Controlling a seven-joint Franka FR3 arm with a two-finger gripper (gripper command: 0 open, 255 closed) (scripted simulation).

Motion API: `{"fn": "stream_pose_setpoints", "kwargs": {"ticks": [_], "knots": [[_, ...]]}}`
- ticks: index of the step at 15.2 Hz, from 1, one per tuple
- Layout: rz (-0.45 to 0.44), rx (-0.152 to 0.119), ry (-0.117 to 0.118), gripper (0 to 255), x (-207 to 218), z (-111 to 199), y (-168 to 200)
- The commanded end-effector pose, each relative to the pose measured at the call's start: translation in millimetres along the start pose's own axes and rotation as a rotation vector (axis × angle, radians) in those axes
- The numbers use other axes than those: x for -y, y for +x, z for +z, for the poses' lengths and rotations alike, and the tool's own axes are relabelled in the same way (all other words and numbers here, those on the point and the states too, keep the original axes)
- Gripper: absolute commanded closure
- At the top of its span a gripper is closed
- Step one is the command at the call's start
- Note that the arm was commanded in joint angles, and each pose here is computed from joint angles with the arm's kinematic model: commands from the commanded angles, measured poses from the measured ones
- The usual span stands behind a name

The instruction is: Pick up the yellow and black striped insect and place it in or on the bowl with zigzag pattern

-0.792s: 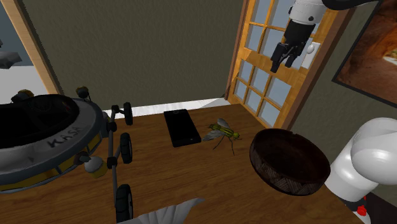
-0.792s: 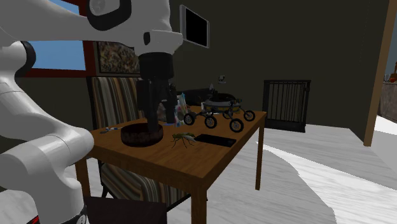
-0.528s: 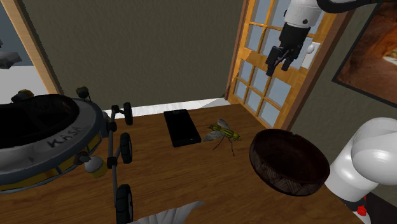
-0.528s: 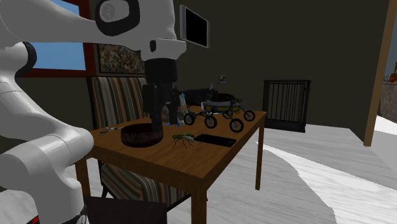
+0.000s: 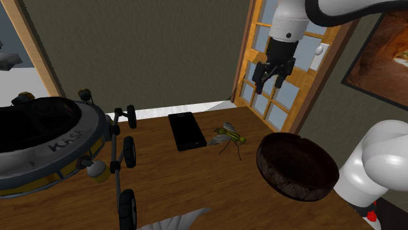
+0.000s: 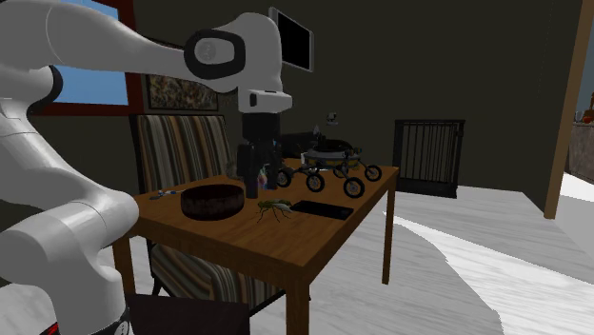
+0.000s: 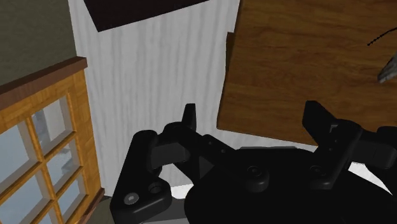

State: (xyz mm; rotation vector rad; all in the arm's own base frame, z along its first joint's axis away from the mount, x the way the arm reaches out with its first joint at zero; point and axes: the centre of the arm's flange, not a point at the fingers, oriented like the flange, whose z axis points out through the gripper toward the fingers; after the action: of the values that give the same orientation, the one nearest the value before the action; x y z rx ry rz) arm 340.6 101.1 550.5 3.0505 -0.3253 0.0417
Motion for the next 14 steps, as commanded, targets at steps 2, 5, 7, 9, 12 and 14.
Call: {"fn": "stream_pose_setpoints", "kwargs": {"ticks": [2, 5, 7, 9, 12, 14], "knots": [[0.031, 0.029, 0.002, 0, 35, 7, -5], [0.06, 0.057, 0.004, 0, 72, 16, -8], [0.08, 0.076, 0.005, 0, 97, 22, -9], [0.099, 0.095, 0.006, 0, 122, 28, -10], [0.128, 0.123, 0.008, 0, 160, 37, -11], [0.147, 0.142, 0.009, 0, 185, 43, -11]]}}
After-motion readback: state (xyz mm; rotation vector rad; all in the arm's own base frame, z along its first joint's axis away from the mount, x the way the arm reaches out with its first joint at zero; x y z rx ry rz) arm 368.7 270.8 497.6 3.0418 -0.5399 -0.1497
